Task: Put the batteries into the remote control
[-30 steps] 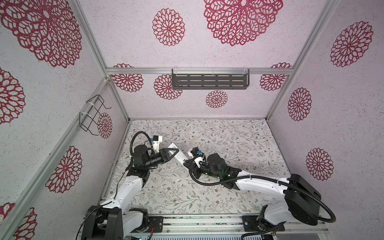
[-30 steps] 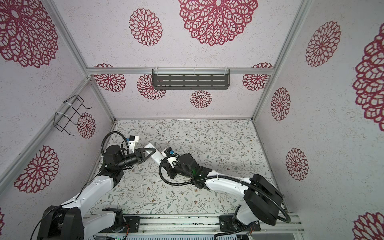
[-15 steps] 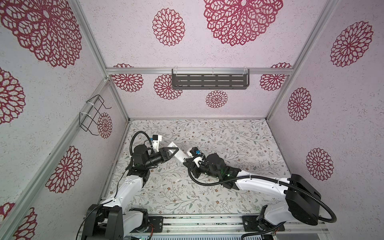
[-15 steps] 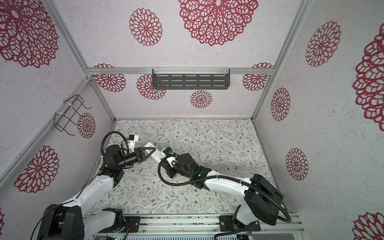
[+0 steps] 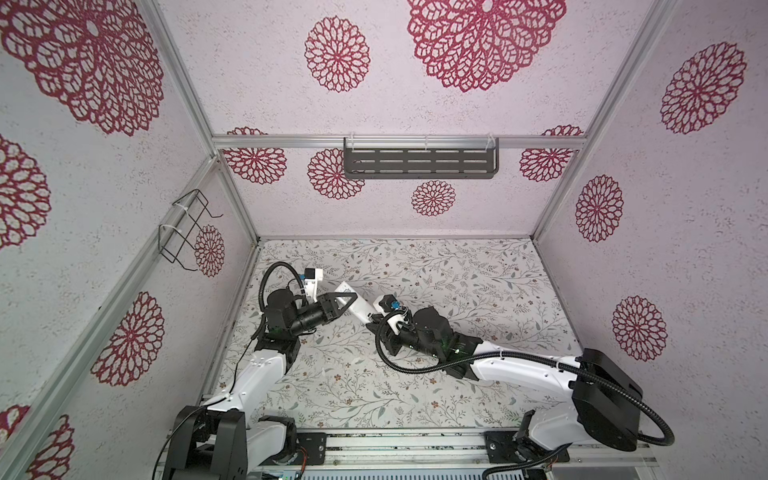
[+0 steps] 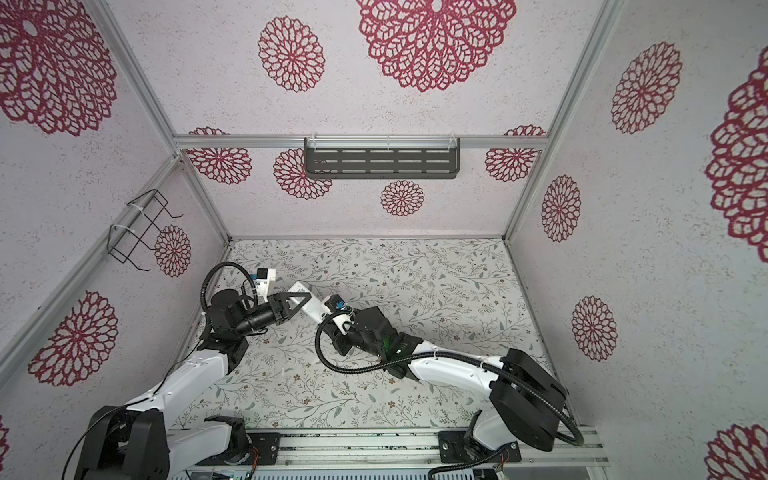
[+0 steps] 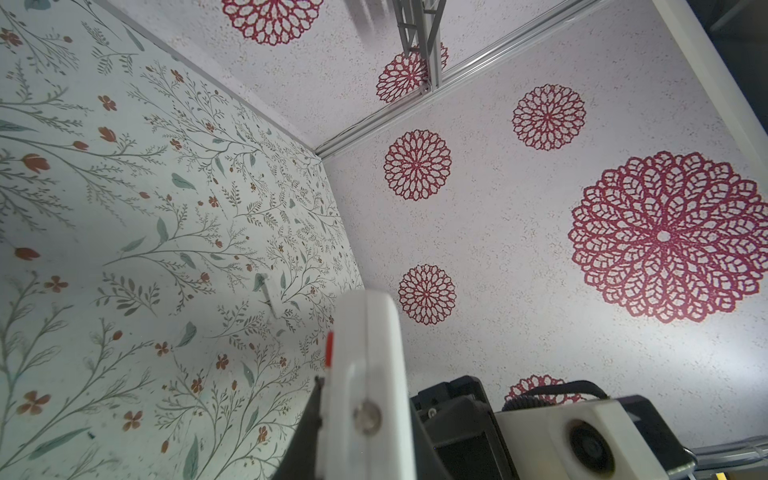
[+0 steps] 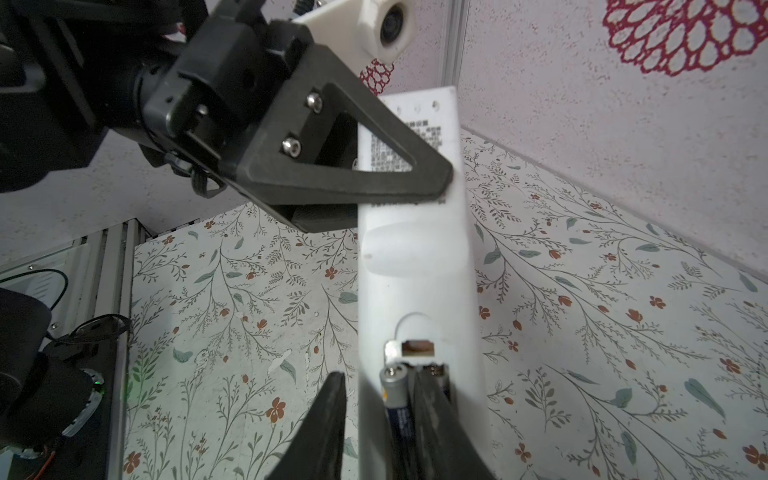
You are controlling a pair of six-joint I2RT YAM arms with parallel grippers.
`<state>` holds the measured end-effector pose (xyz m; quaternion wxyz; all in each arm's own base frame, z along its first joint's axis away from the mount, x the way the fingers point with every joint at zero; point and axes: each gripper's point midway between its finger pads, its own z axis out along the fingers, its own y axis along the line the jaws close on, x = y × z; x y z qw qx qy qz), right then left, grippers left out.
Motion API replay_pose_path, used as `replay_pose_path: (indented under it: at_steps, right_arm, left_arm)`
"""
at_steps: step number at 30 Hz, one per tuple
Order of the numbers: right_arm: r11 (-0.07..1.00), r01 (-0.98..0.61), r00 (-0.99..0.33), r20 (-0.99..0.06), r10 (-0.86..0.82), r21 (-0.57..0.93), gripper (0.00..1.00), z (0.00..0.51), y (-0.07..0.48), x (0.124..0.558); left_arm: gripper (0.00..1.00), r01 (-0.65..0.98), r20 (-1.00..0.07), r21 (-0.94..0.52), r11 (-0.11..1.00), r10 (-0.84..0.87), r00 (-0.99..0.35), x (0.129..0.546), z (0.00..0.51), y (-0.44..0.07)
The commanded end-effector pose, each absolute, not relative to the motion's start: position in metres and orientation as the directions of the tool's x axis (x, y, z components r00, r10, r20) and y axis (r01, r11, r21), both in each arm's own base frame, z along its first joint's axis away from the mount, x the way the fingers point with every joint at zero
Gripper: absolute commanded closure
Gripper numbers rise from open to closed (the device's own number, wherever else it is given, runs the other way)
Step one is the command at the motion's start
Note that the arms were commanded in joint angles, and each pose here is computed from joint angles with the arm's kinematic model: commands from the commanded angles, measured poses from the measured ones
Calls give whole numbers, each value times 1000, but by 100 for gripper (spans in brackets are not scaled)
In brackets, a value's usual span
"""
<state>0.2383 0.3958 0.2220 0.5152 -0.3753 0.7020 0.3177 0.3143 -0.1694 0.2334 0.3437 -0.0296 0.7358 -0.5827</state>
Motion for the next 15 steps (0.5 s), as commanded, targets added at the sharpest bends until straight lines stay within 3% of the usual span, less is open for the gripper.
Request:
replay_pose_path:
  at_steps: [1, 15]
  right_arm:
    - [604, -797, -154, -964, -215, -7, 68, 227, 387, 263]
    - [614, -787, -94, -972, -214, -59, 67, 243, 391, 271]
  left_arm:
    - [100, 432, -501, -865, 255, -399, -768, 304, 257, -178]
    - [100, 421, -492, -870, 257, -399, -773, 308, 253, -178]
